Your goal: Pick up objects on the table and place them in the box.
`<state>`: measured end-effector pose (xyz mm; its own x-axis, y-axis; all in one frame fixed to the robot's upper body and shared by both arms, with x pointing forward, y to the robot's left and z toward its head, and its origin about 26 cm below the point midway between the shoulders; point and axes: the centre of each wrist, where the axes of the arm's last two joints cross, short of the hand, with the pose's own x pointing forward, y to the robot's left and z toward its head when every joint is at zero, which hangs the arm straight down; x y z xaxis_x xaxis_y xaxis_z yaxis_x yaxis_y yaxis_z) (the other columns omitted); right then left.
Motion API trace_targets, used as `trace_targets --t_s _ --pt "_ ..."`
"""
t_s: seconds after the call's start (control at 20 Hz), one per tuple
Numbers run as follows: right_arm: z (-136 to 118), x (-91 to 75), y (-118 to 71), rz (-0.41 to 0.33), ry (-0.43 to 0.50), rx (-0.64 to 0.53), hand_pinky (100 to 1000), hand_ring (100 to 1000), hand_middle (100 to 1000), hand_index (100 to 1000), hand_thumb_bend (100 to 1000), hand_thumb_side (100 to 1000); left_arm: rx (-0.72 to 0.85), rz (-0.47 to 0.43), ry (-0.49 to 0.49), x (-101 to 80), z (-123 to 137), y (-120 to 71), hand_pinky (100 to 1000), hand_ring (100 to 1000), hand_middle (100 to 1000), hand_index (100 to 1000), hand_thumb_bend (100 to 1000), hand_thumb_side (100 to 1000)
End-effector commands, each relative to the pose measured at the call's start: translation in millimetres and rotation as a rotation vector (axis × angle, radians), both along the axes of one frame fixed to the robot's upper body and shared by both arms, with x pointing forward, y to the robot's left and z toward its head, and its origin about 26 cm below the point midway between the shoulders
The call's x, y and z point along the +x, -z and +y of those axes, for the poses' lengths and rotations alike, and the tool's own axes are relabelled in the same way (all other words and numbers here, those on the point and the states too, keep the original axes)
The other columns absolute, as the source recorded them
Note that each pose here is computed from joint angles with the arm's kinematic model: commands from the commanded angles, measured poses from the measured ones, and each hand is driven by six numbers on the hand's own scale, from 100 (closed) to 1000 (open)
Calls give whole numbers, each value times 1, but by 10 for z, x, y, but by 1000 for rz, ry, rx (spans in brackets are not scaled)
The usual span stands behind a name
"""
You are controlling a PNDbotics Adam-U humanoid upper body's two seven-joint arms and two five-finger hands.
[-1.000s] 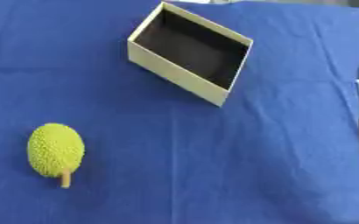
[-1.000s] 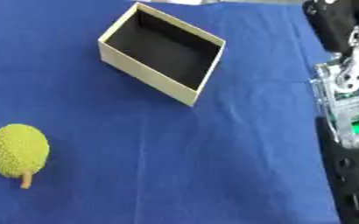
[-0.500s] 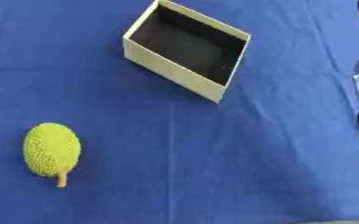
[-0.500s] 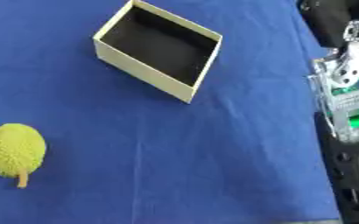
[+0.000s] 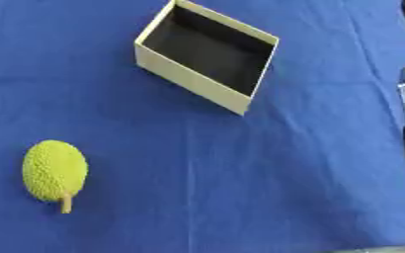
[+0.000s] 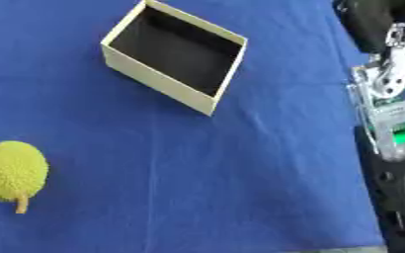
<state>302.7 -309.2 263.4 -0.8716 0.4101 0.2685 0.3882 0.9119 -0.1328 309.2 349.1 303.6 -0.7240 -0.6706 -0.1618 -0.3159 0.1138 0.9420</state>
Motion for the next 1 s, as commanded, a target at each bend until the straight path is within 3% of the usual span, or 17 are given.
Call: trace_targets --t_s 0.05,0.25,0.6,1.0 --pt "-24 -43 -97 -27 10 -36 741 683 628 780 100 369 115 41 -11 -46 -11 -132 881 889 862 909 536 163" --pt "-19 -42 -89 -21 7 -39 741 683 627 779 100 372 190 110 -2 -54 -68 -166 882 891 862 905 561 150" --pt "-6 -39 -80 -13 -3 -44 741 682 626 778 100 374 242 212 32 -16 -206 -170 882 887 847 904 535 203" --pt "7 -37 -63 -1 -13 -50 742 682 625 778 100 379 242 266 78 56 -437 -202 878 881 839 902 510 179"
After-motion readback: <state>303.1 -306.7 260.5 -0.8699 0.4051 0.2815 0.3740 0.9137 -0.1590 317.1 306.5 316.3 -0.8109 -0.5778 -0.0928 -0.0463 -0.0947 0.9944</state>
